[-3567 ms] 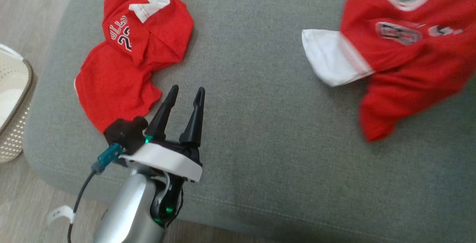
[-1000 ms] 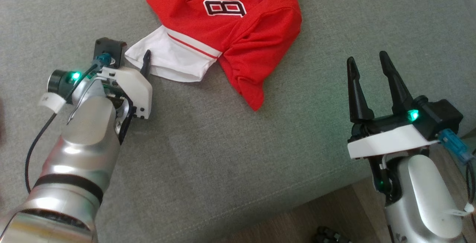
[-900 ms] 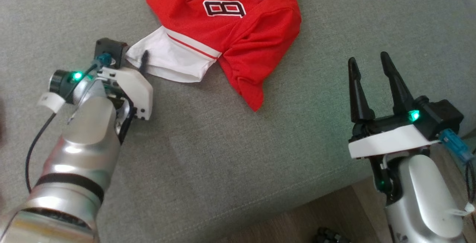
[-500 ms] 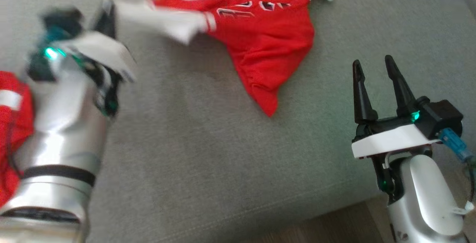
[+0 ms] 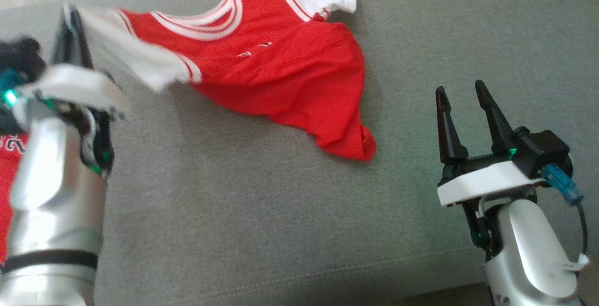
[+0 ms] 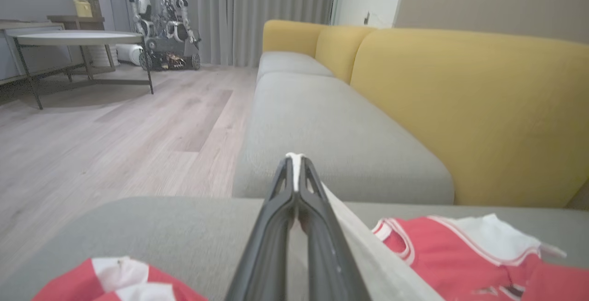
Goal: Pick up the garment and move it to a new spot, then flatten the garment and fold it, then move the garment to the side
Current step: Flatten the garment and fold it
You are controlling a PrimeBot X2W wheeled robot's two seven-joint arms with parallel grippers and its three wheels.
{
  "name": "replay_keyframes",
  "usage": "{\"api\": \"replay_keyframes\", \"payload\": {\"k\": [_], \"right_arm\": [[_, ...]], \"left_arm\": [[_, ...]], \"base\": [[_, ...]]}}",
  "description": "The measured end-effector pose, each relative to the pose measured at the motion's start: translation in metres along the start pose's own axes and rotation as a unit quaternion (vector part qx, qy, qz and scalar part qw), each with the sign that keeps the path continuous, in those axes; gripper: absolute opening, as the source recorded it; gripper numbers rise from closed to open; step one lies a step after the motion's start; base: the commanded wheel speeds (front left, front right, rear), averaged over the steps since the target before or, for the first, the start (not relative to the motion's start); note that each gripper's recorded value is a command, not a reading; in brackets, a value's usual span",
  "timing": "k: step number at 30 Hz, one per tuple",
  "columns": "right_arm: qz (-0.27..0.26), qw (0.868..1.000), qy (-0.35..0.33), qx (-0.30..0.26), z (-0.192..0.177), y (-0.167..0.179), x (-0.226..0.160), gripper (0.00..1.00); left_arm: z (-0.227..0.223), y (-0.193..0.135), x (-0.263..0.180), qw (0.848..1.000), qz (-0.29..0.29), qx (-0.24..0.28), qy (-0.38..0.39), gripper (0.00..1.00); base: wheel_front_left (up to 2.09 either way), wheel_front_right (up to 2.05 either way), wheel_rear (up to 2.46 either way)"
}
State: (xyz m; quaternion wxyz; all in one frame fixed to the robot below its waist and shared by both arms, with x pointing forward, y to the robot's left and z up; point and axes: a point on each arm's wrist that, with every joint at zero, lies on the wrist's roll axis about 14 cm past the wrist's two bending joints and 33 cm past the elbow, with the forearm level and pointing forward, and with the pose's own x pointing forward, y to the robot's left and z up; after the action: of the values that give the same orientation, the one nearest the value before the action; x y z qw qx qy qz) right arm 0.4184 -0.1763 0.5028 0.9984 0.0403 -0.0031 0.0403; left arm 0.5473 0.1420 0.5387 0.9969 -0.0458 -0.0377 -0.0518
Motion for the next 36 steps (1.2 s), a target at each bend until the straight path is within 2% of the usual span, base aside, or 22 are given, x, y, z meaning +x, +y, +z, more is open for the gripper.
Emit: {"api": "replay_keyframes", "payload": {"k": [2,3,4,8,14,19,24,31,36], "right_arm": [[0.005,1.0,0.003,0.001,-0.002,0.003,0.001,1.0],[0.006,1.0,0.005,0.002,-0.003,0.005,0.001,1.0],[0.008,1.0,0.007,0.002,-0.004,0.006,0.002,1.0],[0.016,1.0,0.01,0.004,-0.007,0.012,0.005,1.0],[0.026,0.999,0.024,-0.012,-0.012,0.019,0.012,1.0],[0.025,0.999,0.041,-0.019,-0.018,0.02,0.024,1.0],[0.011,0.998,0.057,-0.012,-0.022,0.014,0.039,1.0],[-0.002,0.997,0.076,0.017,-0.021,0.014,0.085,1.0],[-0.011,0.99,0.122,0.072,-0.048,0.018,0.109,1.0]], "left_arm": [[-0.021,0.005,-0.011,0.999,0.001,0.008,0.032,0.0],[-0.031,0.006,-0.017,0.999,0.002,0.009,0.049,0.39],[-0.041,0.006,-0.022,0.998,0.001,0.009,0.064,1.0],[-0.057,0.003,-0.039,0.996,0.0,0.004,0.087,1.0],[-0.05,-0.007,-0.064,0.997,-0.002,-0.038,0.065,1.0],[-0.046,0.0,-0.099,0.995,0.013,-0.084,0.047,1.0],[-0.051,0.006,-0.136,0.993,0.022,-0.105,0.047,1.0],[-0.049,0.007,-0.148,0.991,0.027,-0.126,0.044,1.0],[-0.06,0.012,-0.15,0.989,0.036,-0.128,0.058,1.0]], "base": [[0.0,0.0,0.0],[0.0,0.0,0.0],[0.0,0.0,0.0],[0.0,0.0,0.0],[0.0,0.0,0.0],[0.0,0.0,0.0],[0.0,0.0,0.0],[0.0,0.0,0.0],[0.0,0.0,0.0]]}}
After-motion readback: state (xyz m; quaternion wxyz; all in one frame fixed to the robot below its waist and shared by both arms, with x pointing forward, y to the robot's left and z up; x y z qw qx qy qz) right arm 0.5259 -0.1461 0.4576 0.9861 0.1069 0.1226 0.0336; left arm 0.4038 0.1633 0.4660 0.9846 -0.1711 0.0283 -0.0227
